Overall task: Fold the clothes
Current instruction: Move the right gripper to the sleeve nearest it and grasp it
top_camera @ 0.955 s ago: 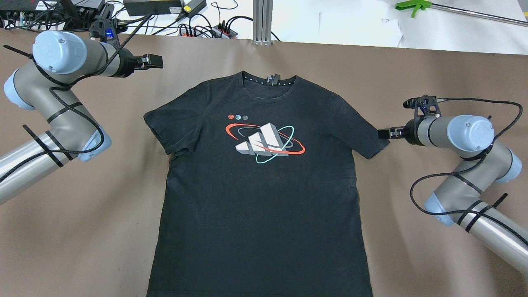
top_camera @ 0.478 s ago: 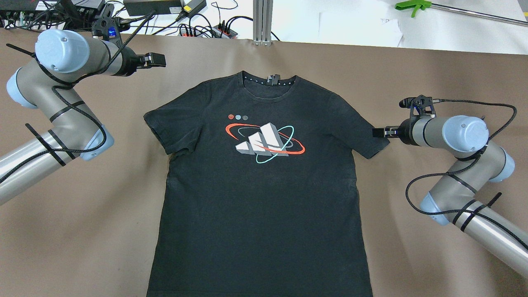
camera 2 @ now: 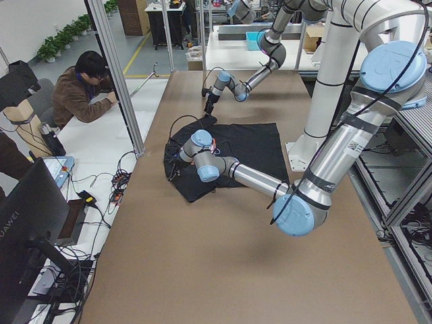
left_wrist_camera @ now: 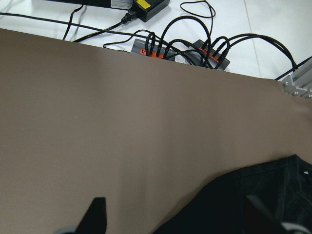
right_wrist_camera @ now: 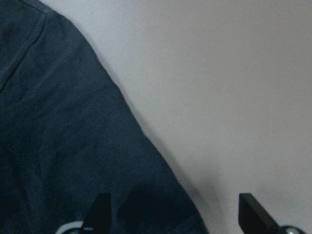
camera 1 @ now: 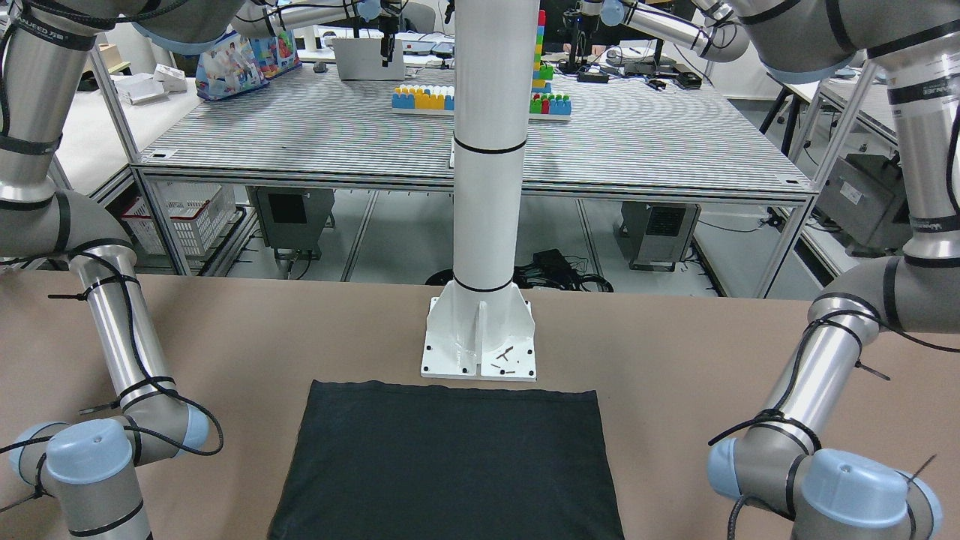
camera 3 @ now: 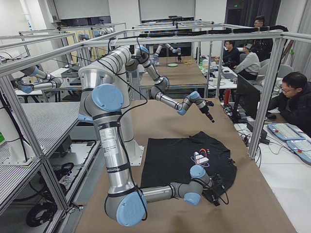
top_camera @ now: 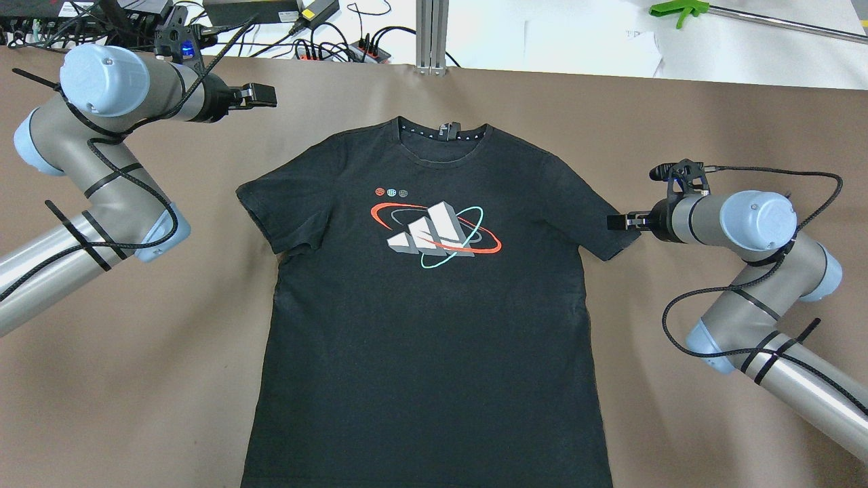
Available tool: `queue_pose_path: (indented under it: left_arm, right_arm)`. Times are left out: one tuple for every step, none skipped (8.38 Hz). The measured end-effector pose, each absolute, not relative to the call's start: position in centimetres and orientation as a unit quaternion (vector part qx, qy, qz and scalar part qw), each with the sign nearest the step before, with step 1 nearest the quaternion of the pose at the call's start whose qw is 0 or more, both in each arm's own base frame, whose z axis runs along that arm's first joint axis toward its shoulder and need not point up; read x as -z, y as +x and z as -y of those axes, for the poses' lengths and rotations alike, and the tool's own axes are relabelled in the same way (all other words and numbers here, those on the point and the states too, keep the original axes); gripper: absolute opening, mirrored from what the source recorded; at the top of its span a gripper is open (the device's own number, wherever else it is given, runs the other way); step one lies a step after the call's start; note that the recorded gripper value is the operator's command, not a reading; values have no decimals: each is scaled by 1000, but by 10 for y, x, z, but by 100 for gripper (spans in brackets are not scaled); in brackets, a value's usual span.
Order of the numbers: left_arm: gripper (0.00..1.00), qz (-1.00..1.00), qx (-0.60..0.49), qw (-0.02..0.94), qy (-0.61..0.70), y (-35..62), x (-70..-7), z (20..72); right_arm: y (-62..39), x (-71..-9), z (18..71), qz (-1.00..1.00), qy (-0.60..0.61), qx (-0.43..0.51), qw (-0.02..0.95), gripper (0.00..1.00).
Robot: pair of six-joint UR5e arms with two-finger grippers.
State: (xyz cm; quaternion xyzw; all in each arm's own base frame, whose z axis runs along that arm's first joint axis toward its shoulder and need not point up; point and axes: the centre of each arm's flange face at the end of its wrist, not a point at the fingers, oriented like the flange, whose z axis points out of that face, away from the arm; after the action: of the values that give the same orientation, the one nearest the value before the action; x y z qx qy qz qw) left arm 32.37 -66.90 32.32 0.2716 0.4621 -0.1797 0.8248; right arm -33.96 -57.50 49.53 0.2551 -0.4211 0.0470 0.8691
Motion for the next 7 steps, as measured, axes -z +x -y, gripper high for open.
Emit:
queue_pose_path:
  left_arm:
    - [100,-463,180,824,272,324,-322,669]
    - [100,-463,180,824,273,324,-321,669]
    - [100,-463,180,824,273,324,-319,670]
    - [100,-464,180,823,274,324,-318,670]
    - [100,-464,180,823,274,324,-317,670]
    - [100,-465,180,823,274,324,-316,670]
    - [100,-465,180,822,274,324,-315,670]
  right_arm:
    - [-344,-489,570,421,250,-43,871,93]
    - [-348,-486,566,420,245,-39,873,93]
    - [-352,-486,563,419,241,-37,875,93]
    - [-354,-489,561,418,238,-35,876,93]
    - [-354,-492,559,416,236,-34,878,93]
    - [-353,-497,556,415,234,-34,879,92]
    - [-352,-500,554,414,233,-34,879,82]
